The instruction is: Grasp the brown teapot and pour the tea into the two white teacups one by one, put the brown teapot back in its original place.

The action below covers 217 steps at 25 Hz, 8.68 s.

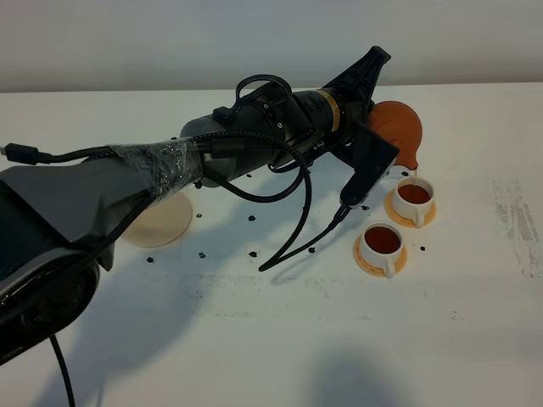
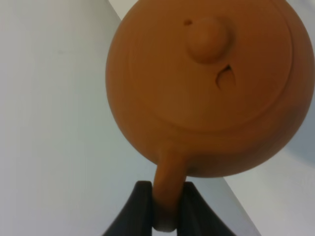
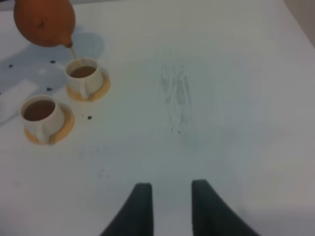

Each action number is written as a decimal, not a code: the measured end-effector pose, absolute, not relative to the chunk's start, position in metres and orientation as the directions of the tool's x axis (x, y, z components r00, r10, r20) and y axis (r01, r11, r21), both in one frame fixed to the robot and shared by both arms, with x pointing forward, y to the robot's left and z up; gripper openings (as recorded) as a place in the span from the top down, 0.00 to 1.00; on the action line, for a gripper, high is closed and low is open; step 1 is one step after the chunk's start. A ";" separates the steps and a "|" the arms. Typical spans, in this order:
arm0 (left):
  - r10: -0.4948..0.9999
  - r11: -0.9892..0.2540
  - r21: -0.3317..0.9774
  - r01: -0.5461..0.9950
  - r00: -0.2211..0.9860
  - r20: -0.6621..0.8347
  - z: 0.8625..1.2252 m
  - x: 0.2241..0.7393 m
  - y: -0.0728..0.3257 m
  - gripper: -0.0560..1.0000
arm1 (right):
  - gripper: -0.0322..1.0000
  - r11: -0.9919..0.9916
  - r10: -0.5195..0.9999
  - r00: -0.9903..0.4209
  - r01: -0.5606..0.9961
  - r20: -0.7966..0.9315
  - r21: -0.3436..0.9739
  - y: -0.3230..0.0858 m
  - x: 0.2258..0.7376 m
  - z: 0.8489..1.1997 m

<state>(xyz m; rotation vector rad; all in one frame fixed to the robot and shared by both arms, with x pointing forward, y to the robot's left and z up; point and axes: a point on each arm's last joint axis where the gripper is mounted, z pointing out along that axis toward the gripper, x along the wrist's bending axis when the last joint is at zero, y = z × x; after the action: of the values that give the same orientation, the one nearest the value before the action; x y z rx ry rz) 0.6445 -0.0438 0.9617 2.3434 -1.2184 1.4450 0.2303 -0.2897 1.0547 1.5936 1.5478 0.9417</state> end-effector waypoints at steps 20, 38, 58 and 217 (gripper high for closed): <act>-0.596 -0.629 -0.315 -0.711 0.181 0.782 0.939 0.647 -0.048 0.86 | 0.76 -0.028 1.000 0.016 0.480 0.023 0.877 -0.290 0.230 1.055; -0.609 -0.598 -0.355 -0.718 0.120 0.784 0.941 0.648 -0.050 0.86 | 0.76 -0.028 1.000 0.016 0.480 0.023 0.877 -0.290 0.230 1.055; -0.605 -0.590 -0.372 -0.717 0.087 0.792 0.944 0.653 -0.046 0.86 | 0.76 -0.028 1.000 0.016 0.480 0.023 0.877 -0.290 0.230 1.055; 0.931 -0.363 0.305 0.880 0.355 0.084 0.926 0.573 0.222 0.53 | 0.76 -0.028 1.000 0.016 0.480 0.023 0.877 -0.290 0.230 1.055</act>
<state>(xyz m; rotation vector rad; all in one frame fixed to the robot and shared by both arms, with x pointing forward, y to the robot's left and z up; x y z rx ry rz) 0.5728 0.2222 0.9259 2.4087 1.6357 0.3598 0.2303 -0.2897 1.0547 1.5936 1.5478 0.9417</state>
